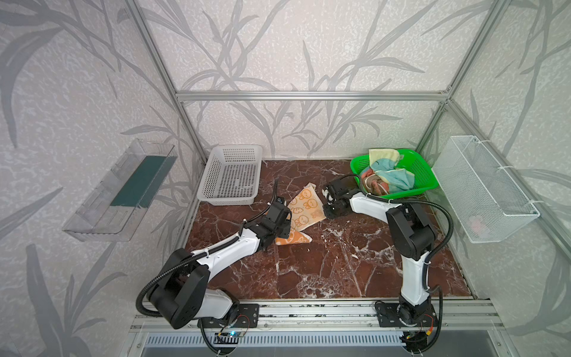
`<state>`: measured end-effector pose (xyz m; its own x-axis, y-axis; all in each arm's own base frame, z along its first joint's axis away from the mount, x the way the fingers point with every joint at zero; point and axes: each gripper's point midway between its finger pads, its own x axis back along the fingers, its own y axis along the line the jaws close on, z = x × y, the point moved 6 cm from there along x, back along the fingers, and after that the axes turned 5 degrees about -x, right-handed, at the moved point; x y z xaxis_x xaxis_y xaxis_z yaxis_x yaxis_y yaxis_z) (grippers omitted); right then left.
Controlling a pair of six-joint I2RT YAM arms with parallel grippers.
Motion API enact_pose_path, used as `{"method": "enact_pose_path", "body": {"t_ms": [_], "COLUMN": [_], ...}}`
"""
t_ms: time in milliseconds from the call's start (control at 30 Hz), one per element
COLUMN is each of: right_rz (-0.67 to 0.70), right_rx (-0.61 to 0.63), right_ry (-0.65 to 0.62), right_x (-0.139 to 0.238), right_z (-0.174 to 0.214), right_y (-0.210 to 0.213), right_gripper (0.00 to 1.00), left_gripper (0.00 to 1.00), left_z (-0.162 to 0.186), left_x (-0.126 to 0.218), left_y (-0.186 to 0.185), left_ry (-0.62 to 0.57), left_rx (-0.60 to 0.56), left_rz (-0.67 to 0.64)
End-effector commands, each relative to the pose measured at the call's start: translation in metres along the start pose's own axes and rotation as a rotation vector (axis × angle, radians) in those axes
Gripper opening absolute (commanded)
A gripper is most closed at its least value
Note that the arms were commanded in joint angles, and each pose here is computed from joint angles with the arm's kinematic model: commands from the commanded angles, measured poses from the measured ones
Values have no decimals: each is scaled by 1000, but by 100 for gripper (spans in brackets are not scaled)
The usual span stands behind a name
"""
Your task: Fold and stack the towels
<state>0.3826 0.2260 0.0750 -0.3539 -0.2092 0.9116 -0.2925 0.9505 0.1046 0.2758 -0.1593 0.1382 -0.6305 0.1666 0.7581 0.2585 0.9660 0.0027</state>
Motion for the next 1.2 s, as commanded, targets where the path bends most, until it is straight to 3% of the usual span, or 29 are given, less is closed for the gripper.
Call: {"method": "enact_pose_path", "body": {"t_ms": [0, 100, 133, 267, 333, 367, 467, 567, 733, 833, 1000, 1167], "right_rz": [40, 63, 69, 87, 89, 90, 118, 203, 403, 502, 570, 600], "right_rx": [11, 19, 21, 19, 15, 14, 31, 86, 275, 456, 835, 980], "right_ry": [34, 65, 76, 107, 109, 110, 100, 82, -15, -120, -314, -447], "right_x": [0, -6, -7, -11, -10, -10, -8, -1, 24, 41, 65, 99], "right_z": [1, 6, 8, 13, 14, 14, 12, 4, -26, -49, -80, -118], "right_y": [5, 6, 7, 5, 6, 5, 2, -7, -22, -24, -6, 9], "right_gripper": [38, 32, 29, 20, 17, 13, 1, 0, 0, 0, 0, 0], "left_gripper": [57, 60, 68, 84, 87, 97, 99, 99, 99, 99, 99, 99], "left_z": [-2, -2, -2, -3, -4, -4, -7, -10, -21, -27, -36, -43], "left_x": [7, 10, 10, 15, 17, 17, 19, 20, 22, 23, 22, 27], "left_y": [2, 4, 4, 6, 7, 7, 7, 7, 9, 9, 6, 5], "left_ry": [-35, -62, -74, -98, -102, -104, -113, -123, -139, -147, -165, -187], "left_rx": [-4, 0, 3, 7, 3, 0, -6, -11, -56, -74, -80, -82], "left_rz": [-6, -6, -4, -10, -13, -13, -15, -24, -57, -63, -51, -45]}}
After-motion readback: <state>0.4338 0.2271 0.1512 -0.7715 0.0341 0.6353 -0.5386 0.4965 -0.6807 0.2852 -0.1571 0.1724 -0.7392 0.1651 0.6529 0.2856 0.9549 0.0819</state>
